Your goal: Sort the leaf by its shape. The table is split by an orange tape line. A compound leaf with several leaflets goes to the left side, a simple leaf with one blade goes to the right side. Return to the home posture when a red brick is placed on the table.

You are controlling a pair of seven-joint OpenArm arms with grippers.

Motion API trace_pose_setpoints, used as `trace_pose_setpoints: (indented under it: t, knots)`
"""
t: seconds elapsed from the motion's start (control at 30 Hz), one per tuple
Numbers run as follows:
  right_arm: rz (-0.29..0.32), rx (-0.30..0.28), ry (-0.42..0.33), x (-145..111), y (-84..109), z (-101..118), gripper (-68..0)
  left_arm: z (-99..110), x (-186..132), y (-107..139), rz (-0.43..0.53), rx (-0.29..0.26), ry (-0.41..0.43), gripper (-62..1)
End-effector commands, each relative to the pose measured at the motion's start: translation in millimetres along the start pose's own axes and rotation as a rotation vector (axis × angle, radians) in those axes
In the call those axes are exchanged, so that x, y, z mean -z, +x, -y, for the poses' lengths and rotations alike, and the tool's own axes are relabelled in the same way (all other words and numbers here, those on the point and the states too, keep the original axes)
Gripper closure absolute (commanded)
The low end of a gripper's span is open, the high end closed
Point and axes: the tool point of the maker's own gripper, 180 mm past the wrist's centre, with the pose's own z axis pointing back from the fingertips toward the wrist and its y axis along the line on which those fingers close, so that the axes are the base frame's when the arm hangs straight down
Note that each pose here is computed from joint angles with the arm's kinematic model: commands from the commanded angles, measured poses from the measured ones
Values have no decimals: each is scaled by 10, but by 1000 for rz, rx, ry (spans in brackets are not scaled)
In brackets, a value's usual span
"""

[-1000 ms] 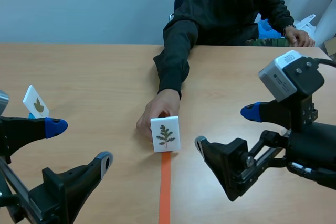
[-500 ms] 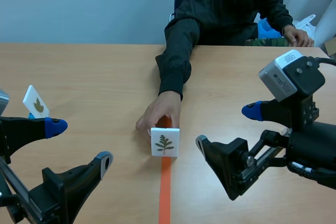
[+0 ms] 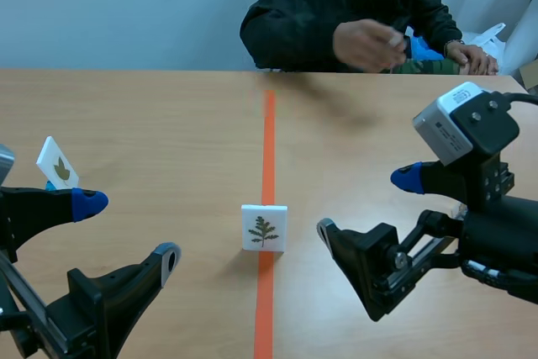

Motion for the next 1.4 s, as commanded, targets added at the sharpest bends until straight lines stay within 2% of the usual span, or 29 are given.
trace_pose_setpoints:
  t: [0.0, 0.43, 0.7, 0.97, 1.1, 1.37]
  knots:
    - [31, -7, -8, -12, 88, 40, -679, -18, 0, 61, 22, 3, -2, -623]
    - [35, -5, -9, -10, 95, 39, -679, -48, 30, 124, 41, 17, 0, -623]
    - [20, -53, -27, -7, 68, 64, -679, -47, 30, 122, 40, 17, 0, -623]
    - [-11, -114, -98, 56, 8, 96, -679, -55, 37, 138, 45, 20, 0, -623]
    - [-19, -117, -160, 65, -2, 172, -679, -57, 36, 137, 44, 21, 0, -623]
    - [-33, -117, -161, 80, -52, 186, -679, -58, 35, 137, 43, 23, 0, -623]
